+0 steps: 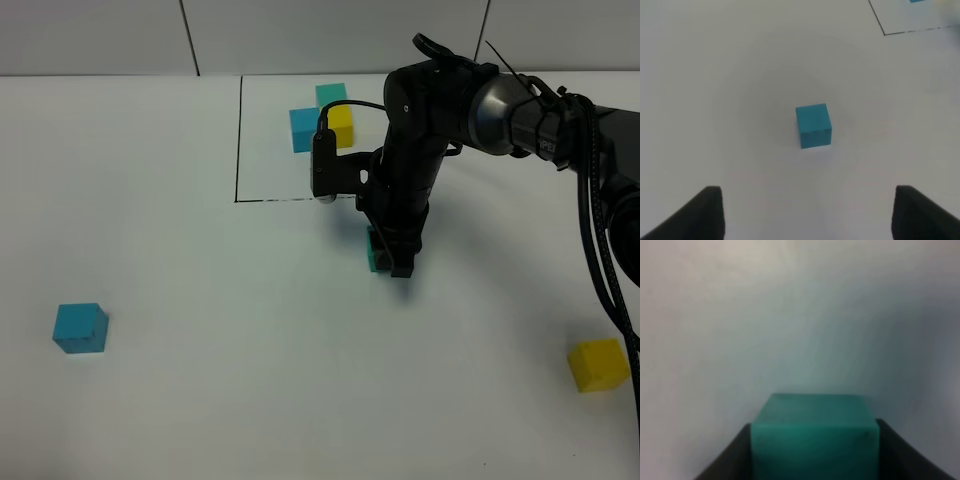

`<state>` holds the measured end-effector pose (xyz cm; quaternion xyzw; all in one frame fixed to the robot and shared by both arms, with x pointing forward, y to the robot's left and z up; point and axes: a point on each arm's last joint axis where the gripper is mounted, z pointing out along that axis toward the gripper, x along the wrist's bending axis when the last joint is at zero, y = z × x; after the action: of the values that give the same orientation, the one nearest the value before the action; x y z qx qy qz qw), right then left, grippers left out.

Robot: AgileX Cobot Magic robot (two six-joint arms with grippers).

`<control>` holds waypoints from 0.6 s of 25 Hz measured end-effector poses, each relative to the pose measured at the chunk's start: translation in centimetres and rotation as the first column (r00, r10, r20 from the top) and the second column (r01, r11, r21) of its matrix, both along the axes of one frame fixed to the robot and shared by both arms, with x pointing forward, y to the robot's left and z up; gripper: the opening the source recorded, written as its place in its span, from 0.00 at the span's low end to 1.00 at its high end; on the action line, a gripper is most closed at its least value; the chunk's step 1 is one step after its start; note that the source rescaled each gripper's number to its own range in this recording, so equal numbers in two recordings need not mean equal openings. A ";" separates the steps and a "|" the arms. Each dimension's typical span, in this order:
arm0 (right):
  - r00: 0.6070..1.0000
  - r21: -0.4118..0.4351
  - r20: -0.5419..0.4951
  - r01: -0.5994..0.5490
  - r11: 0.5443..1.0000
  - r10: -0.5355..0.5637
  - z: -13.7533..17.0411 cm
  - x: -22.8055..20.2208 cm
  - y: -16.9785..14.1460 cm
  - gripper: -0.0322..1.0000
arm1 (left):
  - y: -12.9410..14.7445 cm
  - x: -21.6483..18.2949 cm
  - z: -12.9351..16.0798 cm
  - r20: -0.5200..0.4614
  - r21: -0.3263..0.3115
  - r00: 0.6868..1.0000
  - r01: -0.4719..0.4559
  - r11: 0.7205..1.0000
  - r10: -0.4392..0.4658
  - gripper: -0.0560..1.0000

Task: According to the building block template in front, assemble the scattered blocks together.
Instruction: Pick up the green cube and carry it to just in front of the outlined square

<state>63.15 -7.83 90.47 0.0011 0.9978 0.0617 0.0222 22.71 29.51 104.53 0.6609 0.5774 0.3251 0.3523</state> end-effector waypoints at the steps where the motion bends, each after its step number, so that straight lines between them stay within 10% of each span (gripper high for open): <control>1: 1.000 0.001 -0.001 0.003 1.000 -0.003 0.0 0.0 -0.1 0.06 | 0.0 0.0 0.0 0.000 0.000 1.000 0.000 1.000 0.000 0.76; 15: 1.000 0.022 0.001 0.017 1.000 -0.017 -0.2 0.3 -0.1 0.06 | 0.0 0.0 0.0 0.000 0.000 1.000 0.000 1.000 0.000 0.76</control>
<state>63.43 -7.92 90.25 0.0099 0.9971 0.0724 0.0232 22.71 29.51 104.53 0.6609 0.5774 0.3251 0.3523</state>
